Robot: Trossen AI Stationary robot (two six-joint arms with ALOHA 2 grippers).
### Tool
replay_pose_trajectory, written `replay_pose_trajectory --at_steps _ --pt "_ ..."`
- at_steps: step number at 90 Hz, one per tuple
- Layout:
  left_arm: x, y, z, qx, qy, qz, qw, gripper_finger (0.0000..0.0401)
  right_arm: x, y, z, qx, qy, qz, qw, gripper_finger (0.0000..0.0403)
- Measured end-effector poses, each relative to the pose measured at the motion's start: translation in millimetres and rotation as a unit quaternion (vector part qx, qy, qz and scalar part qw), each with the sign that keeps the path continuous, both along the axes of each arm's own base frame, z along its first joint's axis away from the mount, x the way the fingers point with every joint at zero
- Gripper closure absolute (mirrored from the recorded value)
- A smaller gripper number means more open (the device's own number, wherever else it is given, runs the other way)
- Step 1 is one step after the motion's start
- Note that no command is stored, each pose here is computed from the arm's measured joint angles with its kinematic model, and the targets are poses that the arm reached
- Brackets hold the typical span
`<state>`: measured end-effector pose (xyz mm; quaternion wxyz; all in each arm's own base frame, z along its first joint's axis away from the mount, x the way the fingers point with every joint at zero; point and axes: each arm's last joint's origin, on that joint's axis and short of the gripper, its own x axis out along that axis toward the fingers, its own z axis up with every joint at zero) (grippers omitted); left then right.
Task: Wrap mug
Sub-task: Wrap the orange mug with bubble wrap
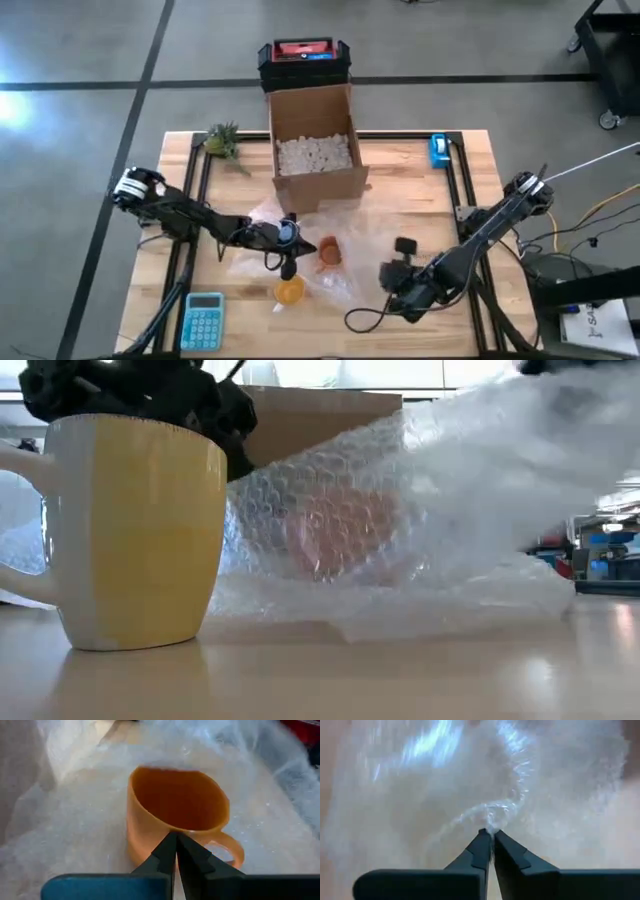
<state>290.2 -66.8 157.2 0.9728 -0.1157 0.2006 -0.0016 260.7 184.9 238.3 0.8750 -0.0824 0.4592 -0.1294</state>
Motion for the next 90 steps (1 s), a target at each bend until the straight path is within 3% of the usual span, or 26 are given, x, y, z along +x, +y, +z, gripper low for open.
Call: replay_pose_trajectory --at_steps 9,17,31,47,61,72,90 --pt "7 -2 -1 0.007 0.005 -0.005 1.0 0.0401 23 -15 10 -0.046 -0.045 0.0 0.998 0.0401" --pt "10 -3 2 0.018 0.024 -0.01 1.0 0.0401 44 -33 8 -0.054 -0.058 0.001 0.997 0.0402" --pt "10 -3 21 0.027 0.062 -0.011 0.998 0.0401 73 -61 -7 -0.013 -0.037 0.004 0.999 0.0402" --pt "2 -1 48 0.035 0.097 -0.011 0.995 0.0401 92 -79 -46 0.042 0.045 0.013 0.998 0.0402" --pt "0 1 64 0.041 0.111 -0.011 0.993 0.0401 105 -84 -60 0.044 0.063 0.012 0.997 0.0403" --pt "13 -2 63 0.042 0.078 -0.015 0.996 0.0401 112 -85 -62 0.043 0.065 0.014 0.997 0.0403" --pt "36 -8 32 0.053 0.074 -0.034 0.995 0.0401 114 -85 -62 0.06 0.061 0.012 0.996 0.0403"
